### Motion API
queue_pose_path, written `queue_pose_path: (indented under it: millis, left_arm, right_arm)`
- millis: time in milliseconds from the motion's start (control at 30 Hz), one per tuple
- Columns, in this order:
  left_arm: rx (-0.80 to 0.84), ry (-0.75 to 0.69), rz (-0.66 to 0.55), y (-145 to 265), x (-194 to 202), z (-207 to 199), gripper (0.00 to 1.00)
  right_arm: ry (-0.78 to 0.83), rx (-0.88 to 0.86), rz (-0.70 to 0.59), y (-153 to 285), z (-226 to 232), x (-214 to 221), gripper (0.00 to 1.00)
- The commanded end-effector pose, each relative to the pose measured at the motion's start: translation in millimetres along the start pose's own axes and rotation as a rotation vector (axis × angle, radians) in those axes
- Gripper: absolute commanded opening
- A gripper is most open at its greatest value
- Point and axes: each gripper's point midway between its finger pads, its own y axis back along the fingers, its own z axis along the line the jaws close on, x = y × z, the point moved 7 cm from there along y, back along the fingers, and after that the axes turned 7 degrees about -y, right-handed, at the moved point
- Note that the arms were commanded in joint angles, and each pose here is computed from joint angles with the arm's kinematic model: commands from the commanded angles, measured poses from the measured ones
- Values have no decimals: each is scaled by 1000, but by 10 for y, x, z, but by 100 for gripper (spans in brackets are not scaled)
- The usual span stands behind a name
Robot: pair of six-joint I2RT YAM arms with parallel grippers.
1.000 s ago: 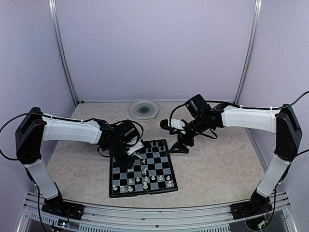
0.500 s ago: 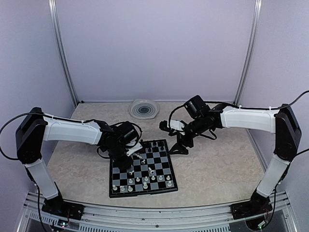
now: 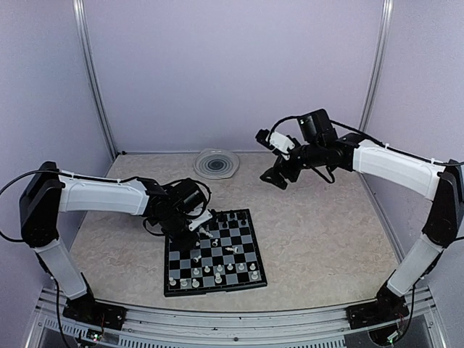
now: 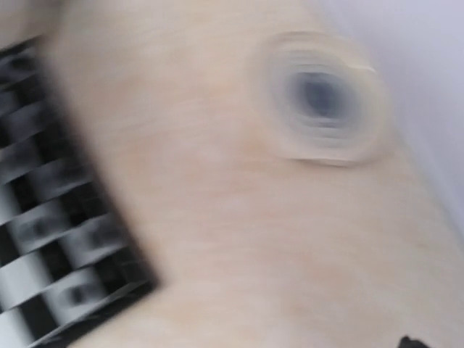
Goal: Set up the chess pieces on the board
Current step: Pick up the knight from the chessboard, then pass from the left arm to the right
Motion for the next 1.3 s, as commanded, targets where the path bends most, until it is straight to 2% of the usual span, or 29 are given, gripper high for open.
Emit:
queue_pose_path:
  millis: [0,67,167,233,367,467,600,833,1267]
  left_arm:
    - [-29,36,-217,441,-250,81,16]
    - [-38,48,-287,548,-297,90,15]
    - [12,68,-417,721,-362,69,16]
    - [10,81,-488,782,-398,44,15]
    - [-71,111,-615,908,-512,-51,15]
    - [-98,127,-688,976,-566,-124,16]
    - [-163,128,-689,937,-616,-206,16]
    - [-169,93,-641,799,-705,-363,17]
    - [-126,74,-667,824,-745,-434,17]
  right_arm:
    - [-228,32,-71,262,-571,-114,99]
    - [-272,-73,-59,223,-529,-103,98]
    - [-323,-199,-58,154,-394,-37,87]
    - [-366,-293,-61,86,-274,43,84]
    - [-486,-552,41,-188,60,210,76]
    - [-518,-687,84,-313,315,266,73]
    - [-558,-844,129,-394,574,228,72]
    - [-601,-973,163,-541,837,164,70]
    - [-630,-1044,202,-774,1025,153,58]
